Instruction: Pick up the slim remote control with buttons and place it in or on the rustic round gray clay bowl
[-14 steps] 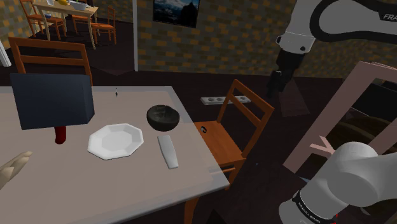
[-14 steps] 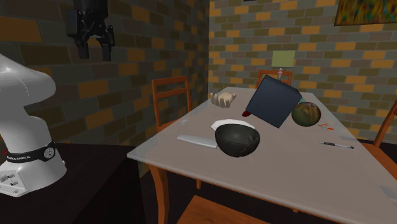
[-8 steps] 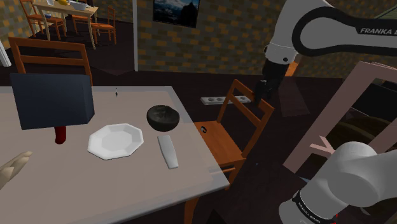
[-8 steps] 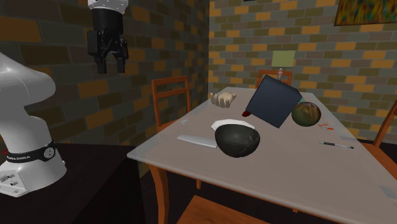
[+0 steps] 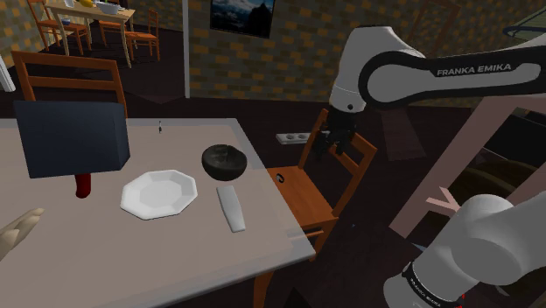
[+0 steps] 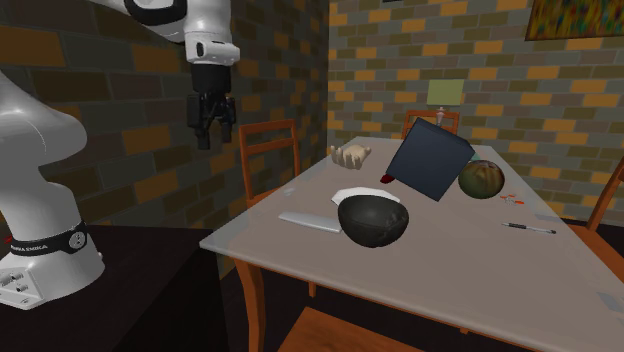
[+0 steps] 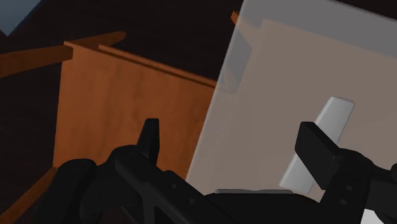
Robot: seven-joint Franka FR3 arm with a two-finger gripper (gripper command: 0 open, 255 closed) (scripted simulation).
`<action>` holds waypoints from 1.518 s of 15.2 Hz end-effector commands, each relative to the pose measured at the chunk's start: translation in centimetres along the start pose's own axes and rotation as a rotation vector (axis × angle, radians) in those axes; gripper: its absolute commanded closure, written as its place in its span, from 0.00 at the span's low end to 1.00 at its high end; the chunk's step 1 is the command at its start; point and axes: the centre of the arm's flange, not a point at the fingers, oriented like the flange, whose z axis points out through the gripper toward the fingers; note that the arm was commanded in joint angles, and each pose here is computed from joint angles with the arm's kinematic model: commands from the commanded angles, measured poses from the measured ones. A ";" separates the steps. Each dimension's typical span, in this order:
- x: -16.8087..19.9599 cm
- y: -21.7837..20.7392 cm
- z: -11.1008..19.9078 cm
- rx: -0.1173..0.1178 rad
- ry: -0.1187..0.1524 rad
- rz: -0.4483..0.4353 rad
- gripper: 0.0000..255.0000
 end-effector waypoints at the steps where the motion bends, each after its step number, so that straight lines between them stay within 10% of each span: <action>1: 1.2 -1.8 1.9 0.007 0.002 0.019 0.00; 23: 14.8 -18.9 19.9 0.070 0.014 0.208 0.00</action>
